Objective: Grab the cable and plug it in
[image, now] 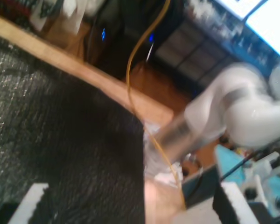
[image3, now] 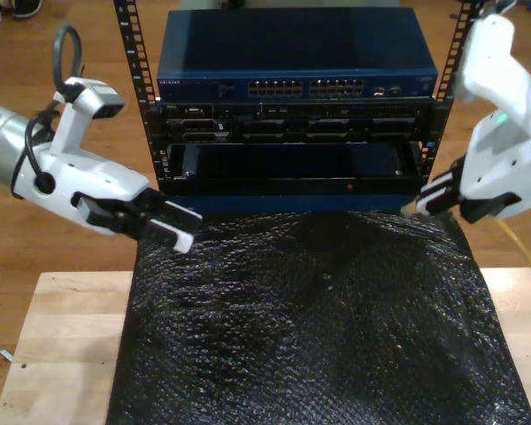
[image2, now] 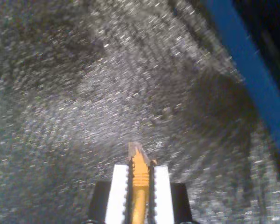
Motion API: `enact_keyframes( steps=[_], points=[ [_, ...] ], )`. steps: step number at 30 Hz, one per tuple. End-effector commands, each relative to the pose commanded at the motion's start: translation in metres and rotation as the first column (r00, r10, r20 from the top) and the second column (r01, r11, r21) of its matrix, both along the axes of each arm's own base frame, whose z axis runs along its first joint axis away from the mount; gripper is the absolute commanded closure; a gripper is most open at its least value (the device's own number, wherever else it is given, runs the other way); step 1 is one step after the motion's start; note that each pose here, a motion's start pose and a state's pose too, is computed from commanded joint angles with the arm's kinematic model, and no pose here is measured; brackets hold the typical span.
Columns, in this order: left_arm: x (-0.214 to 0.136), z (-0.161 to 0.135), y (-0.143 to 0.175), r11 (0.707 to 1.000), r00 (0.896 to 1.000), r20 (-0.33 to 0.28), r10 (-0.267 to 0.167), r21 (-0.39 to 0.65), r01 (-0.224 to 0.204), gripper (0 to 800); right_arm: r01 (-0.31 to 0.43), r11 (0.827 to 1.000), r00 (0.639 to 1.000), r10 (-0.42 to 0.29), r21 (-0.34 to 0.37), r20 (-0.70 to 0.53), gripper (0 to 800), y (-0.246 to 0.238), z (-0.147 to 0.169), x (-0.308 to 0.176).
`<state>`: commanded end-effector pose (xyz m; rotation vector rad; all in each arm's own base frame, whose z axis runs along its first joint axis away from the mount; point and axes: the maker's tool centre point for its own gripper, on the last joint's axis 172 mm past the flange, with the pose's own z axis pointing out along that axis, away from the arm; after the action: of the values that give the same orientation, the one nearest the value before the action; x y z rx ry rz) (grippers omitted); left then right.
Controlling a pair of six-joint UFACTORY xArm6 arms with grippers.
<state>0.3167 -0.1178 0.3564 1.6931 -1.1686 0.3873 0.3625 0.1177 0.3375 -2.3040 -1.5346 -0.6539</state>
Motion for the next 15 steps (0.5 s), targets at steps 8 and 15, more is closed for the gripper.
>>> enact_keyframes(
  steps=[8, 15],
  points=[
    [-0.007, -0.012, 0.037, 0.978, 0.988, 0.126, -0.085, 0.199, 0.059, 3, 0.019, 1.000, 0.997, -0.020, -0.011, -0.081, 800, -0.002, -0.021, -0.002],
    [-0.021, -0.027, 0.077, 0.941, 0.970, 0.169, -0.173, 0.320, 0.112, 3, 0.034, 0.999, 0.990, -0.037, -0.022, -0.134, 800, -0.005, -0.038, 0.001]
  ],
)
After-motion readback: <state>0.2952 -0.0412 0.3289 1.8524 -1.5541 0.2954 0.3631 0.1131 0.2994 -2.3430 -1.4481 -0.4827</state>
